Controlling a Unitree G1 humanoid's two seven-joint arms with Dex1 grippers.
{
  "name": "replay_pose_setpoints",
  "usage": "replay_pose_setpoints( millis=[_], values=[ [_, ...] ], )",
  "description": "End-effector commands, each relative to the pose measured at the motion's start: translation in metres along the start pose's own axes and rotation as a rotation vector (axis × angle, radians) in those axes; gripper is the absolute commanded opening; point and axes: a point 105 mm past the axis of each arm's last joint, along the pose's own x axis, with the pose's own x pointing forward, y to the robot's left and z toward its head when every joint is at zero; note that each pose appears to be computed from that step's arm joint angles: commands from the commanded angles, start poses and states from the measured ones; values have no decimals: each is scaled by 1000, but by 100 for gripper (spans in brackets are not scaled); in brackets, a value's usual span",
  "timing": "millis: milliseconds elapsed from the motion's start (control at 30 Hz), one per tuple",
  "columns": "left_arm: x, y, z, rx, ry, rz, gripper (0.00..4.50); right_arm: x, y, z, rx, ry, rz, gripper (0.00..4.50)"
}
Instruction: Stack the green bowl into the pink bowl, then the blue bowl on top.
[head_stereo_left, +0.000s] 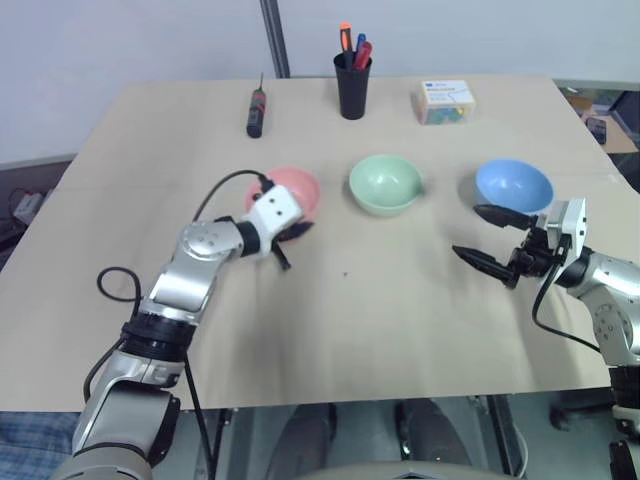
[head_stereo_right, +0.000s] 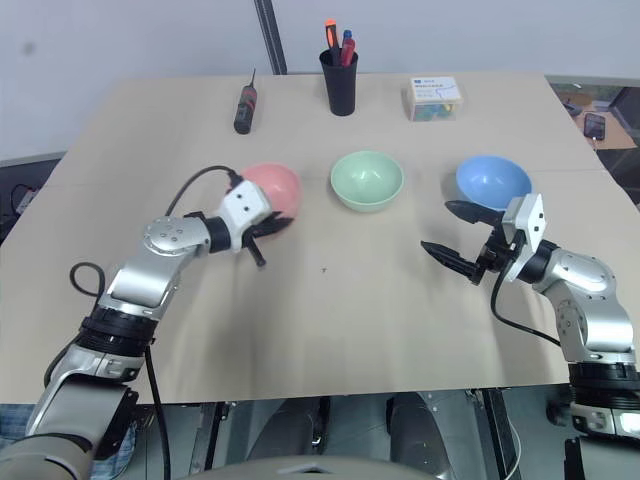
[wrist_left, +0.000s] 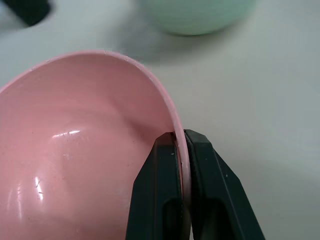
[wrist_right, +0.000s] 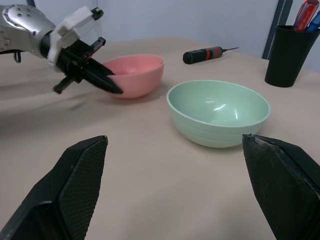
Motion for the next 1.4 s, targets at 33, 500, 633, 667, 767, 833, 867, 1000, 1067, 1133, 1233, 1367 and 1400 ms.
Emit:
replay_pose_setpoints(
  millis=[33,500,633,667,767,833,867,1000,1067,1133,1233,1367,1400],
  values=[
    [2,-21,38,146,-75,-123,5,0,0,12,-47,-24,3,450],
    [16,-103,44,407,-67,-616,5,-2,1,9,-44,-15,-3,450],
    [19,-104,50,432,-108,-623,5,-4,0,9,-42,-11,-13,450],
    [19,-104,52,428,-119,-622,39,-5,1,8,-42,-8,-14,450],
    [16,-105,55,423,-145,-630,139,-5,0,9,-44,-4,-14,450],
    [15,-100,60,377,-181,-601,221,-5,0,9,-45,-2,-12,450],
    [16,-94,65,326,-204,-562,264,-5,0,8,-42,5,-11,450],
    [9,-68,74,180,-281,-431,440,-4,-2,8,-42,31,-4,450],
    [0,-52,80,101,-339,-344,440,-3,-4,10,-51,40,4,450],
    [-8,-37,87,22,-411,-254,440,-2,-7,10,-53,57,11,450],
    [-30,-2,94,-126,-520,-67,440,5,-10,12,-56,76,33,450],
    [-63,25,77,-285,-565,116,440,20,-20,18,-104,123,61,450],
    [-72,29,72,-317,-574,159,440,25,-24,20,-124,136,63,450]
  ],
)
